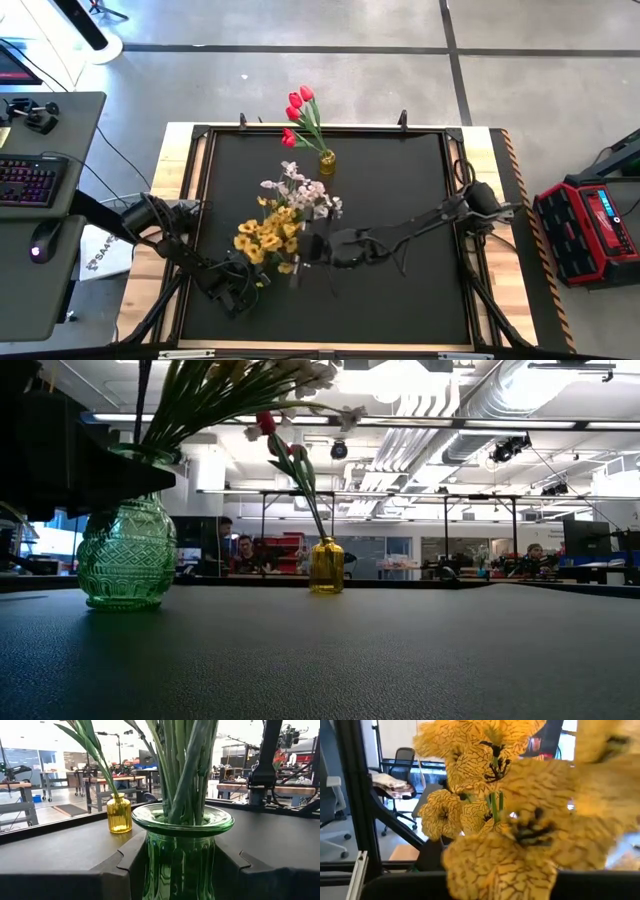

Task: Sort flowers into vase by color
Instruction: Put the yellow flowers into the green vase

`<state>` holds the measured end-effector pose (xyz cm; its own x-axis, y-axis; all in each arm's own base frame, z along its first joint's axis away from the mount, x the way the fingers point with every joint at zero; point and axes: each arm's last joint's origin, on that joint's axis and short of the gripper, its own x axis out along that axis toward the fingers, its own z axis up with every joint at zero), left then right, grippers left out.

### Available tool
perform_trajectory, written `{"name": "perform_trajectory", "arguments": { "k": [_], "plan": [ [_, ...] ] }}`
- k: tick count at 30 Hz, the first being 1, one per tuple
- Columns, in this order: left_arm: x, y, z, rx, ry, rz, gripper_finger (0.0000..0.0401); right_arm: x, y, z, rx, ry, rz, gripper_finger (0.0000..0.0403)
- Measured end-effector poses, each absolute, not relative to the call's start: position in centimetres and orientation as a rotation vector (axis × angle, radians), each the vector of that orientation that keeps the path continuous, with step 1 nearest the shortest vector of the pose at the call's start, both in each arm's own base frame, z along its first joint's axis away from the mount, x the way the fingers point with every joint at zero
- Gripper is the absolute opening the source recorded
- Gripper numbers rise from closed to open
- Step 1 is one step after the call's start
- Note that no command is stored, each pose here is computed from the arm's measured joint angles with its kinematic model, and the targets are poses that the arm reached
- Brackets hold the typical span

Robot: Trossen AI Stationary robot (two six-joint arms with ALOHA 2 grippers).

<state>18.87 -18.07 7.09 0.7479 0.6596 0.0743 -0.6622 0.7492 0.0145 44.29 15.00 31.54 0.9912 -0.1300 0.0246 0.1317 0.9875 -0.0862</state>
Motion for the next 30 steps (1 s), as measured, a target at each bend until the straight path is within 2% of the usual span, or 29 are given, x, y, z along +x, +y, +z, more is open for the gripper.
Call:
{"name": "perform_trajectory", "arguments": {
  "k": [10,14,23,30],
  "plan": [
    [18.8,-18.1,7.1,0.043,-0.064,0.72,0.0151,45.0,13.9,30.1,0.044,0.069,-0.12,0.0],
    [18.8,-18.1,7.0,0.057,-0.045,0.714,0.018,45.8,13.2,28.6,0.061,0.113,-0.116,0.0],
    [18.7,-18.6,7.9,0.006,0.037,0.665,0.0272,46.1,12.1,27.7,0.105,0.18,-0.126,0.0],
    [18.5,-19.1,10.3,0.008,0.143,0.587,0.0293,46.0,12.2,27.6,0.107,0.192,-0.117,0.0]
  ]
}}
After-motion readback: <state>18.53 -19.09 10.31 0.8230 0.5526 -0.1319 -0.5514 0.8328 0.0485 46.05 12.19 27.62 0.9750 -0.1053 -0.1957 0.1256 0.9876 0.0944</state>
